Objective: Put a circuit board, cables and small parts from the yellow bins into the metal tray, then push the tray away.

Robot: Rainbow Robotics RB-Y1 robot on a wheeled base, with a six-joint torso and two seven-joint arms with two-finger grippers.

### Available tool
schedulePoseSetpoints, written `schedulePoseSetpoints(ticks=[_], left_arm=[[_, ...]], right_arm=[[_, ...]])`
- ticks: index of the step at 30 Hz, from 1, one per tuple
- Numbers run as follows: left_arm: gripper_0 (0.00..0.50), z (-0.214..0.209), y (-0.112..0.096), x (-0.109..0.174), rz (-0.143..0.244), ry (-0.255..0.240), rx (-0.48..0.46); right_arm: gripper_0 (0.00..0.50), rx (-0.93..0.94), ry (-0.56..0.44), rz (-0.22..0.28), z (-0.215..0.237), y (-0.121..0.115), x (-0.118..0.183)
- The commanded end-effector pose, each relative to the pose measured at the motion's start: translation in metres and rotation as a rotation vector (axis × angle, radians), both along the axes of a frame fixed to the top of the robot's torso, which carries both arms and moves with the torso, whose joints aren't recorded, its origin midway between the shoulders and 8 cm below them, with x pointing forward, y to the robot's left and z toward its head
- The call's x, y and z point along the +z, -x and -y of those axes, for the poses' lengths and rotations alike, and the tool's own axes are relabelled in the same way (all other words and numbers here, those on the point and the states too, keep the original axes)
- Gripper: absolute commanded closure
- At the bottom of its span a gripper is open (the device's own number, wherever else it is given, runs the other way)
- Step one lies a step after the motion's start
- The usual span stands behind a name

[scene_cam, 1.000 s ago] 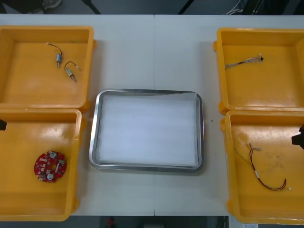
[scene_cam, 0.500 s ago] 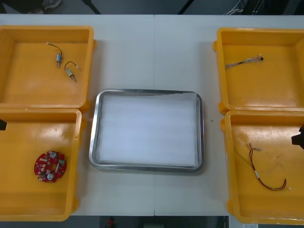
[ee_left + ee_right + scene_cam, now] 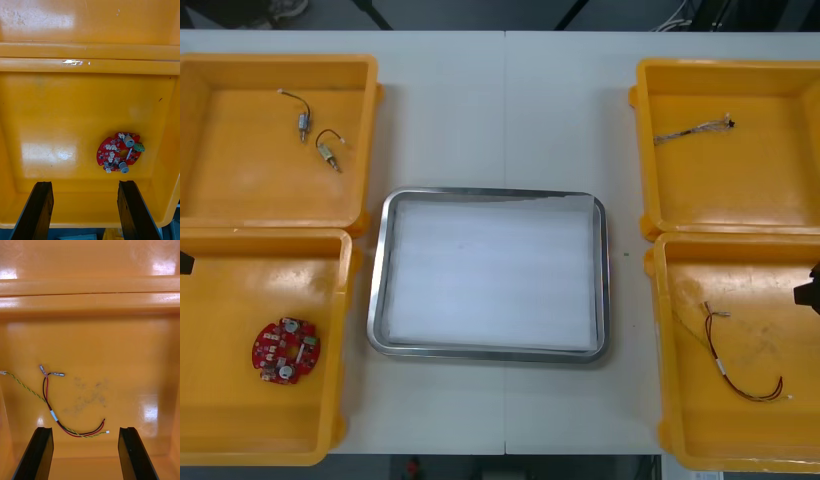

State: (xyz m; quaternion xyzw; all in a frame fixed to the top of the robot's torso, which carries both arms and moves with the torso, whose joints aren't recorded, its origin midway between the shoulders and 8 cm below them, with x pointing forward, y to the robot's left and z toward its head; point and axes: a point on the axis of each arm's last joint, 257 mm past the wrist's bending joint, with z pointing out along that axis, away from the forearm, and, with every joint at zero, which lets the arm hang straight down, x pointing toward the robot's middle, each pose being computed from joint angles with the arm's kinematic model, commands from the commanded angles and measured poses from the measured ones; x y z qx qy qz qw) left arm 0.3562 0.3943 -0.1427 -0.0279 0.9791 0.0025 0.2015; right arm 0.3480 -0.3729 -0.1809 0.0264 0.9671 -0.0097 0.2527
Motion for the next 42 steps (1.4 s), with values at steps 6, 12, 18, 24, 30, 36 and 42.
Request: schedulePoseSetpoints(ticks=[6, 12, 18, 24, 30, 36, 42], left_arm=[[0.000, -0.003, 0.006, -0.008, -0.017, -0.030, -0.058], [0.000, -0.002, 0.006, -0.010, -0.018, -0.032, -0.059], [0.000, 0.002, 0.002, -0.012, -0.005, -0.027, -0.069], [0.000, 0.009, -0.008, -0.021, 0.028, -0.028, -0.085], [0.000, 0.014, -0.007, -0.037, 0.033, -0.019, -0.095], [0.000, 0.028, -0.006, -0.056, 0.046, -0.016, -0.124], [0.000, 0.041, -0.007, -0.074, 0.041, -0.008, -0.128]], right_arm=[[0.000, -0.052, 0.021, 0.013, 0.017, 0.005, 0.010], [0.000, -0.035, 0.093, 0.081, 0.023, -0.007, 0.038], [0.000, -0.023, 0.095, 0.073, 0.020, -0.004, 0.034], [0.000, 0.033, 0.078, 0.007, 0.008, 0.009, 0.013], [0.000, 0.094, 0.092, -0.086, -0.005, 0.036, -0.019], [0.000, 0.155, 0.127, -0.131, -0.018, 0.055, -0.043], [0.000, 0.225, 0.119, -0.097, -0.036, 0.048, -0.055]])
